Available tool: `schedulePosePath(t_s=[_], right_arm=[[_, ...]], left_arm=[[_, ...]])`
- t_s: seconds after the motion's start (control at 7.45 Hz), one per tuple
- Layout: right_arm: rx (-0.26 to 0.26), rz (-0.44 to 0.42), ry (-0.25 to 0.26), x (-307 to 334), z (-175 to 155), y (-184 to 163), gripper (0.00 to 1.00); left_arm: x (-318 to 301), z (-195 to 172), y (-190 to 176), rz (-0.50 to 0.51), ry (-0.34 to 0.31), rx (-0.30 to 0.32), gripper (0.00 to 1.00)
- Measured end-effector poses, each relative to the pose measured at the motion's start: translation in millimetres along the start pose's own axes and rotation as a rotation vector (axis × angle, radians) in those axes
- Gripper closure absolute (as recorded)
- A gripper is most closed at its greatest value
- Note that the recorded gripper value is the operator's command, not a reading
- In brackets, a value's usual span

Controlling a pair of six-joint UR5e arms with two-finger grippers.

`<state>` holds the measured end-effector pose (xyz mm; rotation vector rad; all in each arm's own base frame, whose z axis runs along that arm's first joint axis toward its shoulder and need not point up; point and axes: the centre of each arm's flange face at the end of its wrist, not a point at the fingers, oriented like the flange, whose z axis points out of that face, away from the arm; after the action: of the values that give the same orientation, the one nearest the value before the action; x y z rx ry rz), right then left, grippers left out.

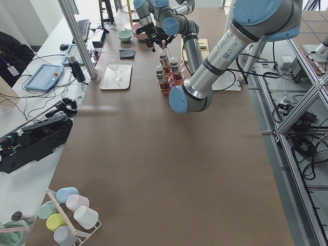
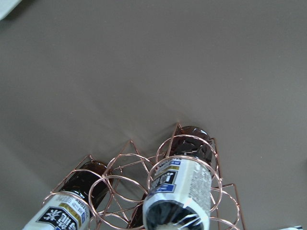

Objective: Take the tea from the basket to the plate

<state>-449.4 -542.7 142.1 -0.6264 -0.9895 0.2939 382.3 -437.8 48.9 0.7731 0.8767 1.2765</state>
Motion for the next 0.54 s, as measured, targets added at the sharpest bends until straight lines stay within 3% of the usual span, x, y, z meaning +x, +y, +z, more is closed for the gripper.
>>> schedulePosePath(t_s=[0.54], right_arm=[[-0.01, 0.04, 0.055, -38, 14, 9, 0.12]], left_arm=[[-1, 0, 2, -0.002, -0.001, -0.002, 1.0]])
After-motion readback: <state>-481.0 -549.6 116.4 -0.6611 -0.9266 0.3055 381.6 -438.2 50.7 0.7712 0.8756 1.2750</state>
